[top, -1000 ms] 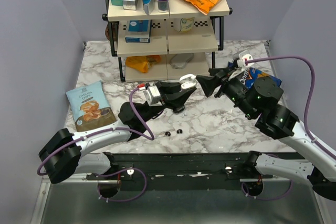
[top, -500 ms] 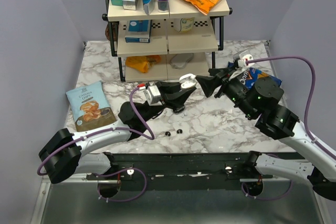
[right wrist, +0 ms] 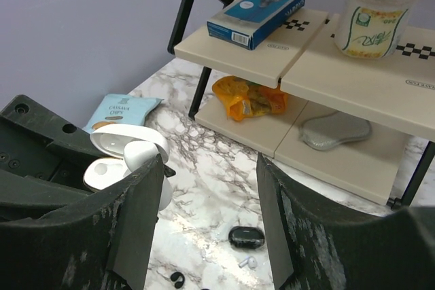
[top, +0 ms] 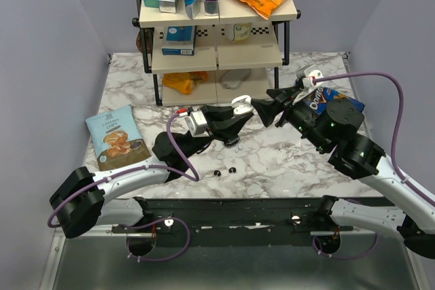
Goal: Insert the wireless bluetooth earbuds into the charging case
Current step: Adjust the earbud with the charging case.
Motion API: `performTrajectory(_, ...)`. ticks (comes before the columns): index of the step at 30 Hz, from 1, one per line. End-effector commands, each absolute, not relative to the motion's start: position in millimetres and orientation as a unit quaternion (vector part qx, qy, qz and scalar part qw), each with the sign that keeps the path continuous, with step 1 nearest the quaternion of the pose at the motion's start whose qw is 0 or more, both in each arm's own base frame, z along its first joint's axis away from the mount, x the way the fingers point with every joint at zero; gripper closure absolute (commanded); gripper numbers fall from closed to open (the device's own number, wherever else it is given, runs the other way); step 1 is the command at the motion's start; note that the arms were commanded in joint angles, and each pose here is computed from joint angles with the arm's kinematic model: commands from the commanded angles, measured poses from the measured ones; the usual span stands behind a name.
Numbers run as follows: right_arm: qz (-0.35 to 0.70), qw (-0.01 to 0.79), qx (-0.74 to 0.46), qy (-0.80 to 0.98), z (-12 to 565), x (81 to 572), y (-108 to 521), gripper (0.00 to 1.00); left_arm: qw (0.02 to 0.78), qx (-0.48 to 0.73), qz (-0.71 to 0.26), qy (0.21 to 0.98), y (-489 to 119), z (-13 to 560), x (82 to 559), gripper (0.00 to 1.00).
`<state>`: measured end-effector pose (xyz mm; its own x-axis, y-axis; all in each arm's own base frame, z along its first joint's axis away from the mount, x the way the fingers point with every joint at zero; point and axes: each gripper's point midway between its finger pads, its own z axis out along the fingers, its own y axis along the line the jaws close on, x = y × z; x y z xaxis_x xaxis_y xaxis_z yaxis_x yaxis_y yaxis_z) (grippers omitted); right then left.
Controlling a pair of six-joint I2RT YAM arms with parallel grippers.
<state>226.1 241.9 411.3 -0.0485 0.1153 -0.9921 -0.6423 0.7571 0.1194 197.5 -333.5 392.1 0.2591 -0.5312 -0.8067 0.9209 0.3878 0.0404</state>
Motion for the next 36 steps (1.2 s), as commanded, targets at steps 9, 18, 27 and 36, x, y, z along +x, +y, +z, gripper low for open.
performTrajectory(9,0.298,0.686,-0.192,0.636,437.0,216.4,231.5,0.32,0.749,0.283,-0.495,0.338,-330.2,401.7,183.0,1.0)
performTrajectory(18,0.29,0.679,-0.197,0.645,432.4,221.0,236.1,0.32,0.745,0.288,-0.5,0.334,-329.9,400.4,179.1,1.0)
performTrajectory(27,0.31,0.675,-0.222,0.632,435.0,214.0,246.1,0.32,0.735,0.305,-0.51,0.328,-334.3,398.4,172.7,1.0)
performTrajectory(36,0.336,0.656,-0.27,0.619,433.6,199.5,258.2,0.32,0.726,0.321,-0.519,0.318,-336.2,399.4,164.7,1.0)
